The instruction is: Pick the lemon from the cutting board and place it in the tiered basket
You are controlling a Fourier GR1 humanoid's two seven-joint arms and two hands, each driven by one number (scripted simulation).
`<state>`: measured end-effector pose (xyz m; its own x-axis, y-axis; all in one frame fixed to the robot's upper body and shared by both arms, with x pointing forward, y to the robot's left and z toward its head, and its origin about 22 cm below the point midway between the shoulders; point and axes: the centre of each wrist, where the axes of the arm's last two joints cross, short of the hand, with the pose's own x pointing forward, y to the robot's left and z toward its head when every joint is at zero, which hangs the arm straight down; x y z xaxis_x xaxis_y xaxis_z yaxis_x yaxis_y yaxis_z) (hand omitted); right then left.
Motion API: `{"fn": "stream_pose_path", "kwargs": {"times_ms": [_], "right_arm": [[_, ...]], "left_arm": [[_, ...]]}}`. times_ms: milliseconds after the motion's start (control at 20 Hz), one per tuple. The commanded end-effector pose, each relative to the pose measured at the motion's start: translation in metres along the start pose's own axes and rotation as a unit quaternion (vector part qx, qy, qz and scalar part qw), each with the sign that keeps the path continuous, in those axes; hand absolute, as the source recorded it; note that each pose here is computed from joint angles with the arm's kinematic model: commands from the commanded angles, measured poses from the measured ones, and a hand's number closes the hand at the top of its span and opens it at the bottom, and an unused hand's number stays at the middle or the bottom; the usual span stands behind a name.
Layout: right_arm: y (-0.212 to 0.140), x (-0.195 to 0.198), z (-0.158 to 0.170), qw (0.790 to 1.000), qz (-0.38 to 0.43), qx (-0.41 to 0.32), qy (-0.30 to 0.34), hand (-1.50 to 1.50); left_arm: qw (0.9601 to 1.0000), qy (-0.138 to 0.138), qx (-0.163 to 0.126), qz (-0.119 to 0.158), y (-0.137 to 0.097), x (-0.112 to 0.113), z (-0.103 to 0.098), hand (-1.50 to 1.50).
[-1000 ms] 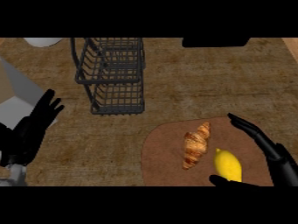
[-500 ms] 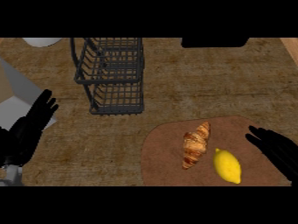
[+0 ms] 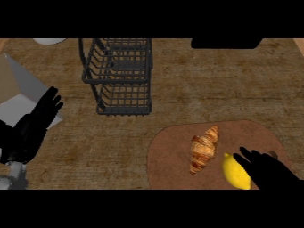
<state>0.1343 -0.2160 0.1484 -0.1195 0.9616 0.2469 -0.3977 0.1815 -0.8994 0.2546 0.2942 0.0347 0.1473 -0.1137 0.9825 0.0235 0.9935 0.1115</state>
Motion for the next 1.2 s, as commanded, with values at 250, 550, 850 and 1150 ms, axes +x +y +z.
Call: {"fn": "stream_pose_path", "kwargs": {"times_ms": [250, 550, 850, 1150], "right_arm": [[0.016, 0.036, -0.011, 0.998, 0.031, -0.029, 0.05, -1.5], [0.058, 0.014, -0.027, 0.997, 0.046, -0.03, 0.062, -1.5], [0.055, 0.019, -0.067, 0.994, 0.055, -0.061, 0.073, -1.5], [0.074, -0.018, -0.061, 0.991, 0.075, -0.078, 0.075, -1.5]], "left_arm": [[1.0, 0.0, 0.006, 0.006, -0.009, 0.014, -0.001, 0.0], [1.0, 0.001, 0.008, 0.006, -0.002, 0.003, -0.004, 0.0], [0.9999, 0.0, 0.005, 0.012, -0.002, -0.013, -0.005, 0.0], [1.0, -0.007, 0.004, 0.002, -0.006, 0.024, -0.005, 0.0]]}}
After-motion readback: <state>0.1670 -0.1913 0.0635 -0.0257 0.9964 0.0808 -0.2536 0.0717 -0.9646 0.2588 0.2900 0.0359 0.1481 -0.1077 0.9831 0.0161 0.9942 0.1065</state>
